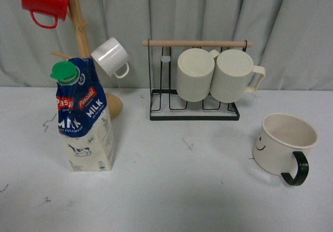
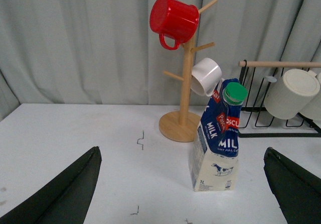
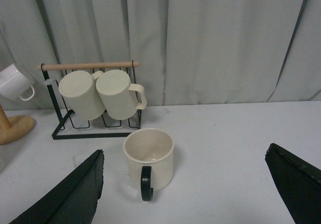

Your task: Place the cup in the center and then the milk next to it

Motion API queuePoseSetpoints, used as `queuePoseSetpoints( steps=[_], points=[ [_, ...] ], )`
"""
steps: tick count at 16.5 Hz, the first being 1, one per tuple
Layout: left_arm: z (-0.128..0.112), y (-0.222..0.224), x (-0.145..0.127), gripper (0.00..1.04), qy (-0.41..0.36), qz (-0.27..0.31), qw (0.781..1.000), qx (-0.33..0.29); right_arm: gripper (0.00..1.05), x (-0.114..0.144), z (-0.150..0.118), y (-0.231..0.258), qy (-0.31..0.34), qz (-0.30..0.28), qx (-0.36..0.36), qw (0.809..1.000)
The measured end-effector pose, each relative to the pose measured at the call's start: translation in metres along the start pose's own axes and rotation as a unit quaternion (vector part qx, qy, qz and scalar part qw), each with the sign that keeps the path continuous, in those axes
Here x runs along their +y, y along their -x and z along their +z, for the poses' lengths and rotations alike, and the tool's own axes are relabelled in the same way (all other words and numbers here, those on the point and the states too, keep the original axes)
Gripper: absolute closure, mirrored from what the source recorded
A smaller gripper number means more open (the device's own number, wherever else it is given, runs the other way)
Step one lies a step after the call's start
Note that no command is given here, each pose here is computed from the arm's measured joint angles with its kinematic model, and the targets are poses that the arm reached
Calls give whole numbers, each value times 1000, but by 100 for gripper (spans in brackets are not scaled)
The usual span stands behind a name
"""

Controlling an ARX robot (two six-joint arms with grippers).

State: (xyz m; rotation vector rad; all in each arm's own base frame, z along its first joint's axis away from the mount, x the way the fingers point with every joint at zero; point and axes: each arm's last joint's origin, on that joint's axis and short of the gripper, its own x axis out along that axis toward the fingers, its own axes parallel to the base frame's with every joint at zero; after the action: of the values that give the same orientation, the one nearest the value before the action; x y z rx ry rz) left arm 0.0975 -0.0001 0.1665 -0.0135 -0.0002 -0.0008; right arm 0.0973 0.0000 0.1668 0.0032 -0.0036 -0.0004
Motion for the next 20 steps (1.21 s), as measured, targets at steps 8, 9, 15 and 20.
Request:
queuePoseSetpoints(
  steps=[8,9,15,20],
  points=[
    [0,0,0,7,0,0,1000,0,6,0,0,0,0,0,0,1000],
    [0,0,0,7,0,0,1000,0,6,0,0,0,0,0,0,1000],
    [0,0,0,7,0,0,1000,0,6,0,0,0,0,0,0,1000],
    [0,0,0,7,0,0,1000,0,6,0,0,0,0,0,0,1000]
  ],
)
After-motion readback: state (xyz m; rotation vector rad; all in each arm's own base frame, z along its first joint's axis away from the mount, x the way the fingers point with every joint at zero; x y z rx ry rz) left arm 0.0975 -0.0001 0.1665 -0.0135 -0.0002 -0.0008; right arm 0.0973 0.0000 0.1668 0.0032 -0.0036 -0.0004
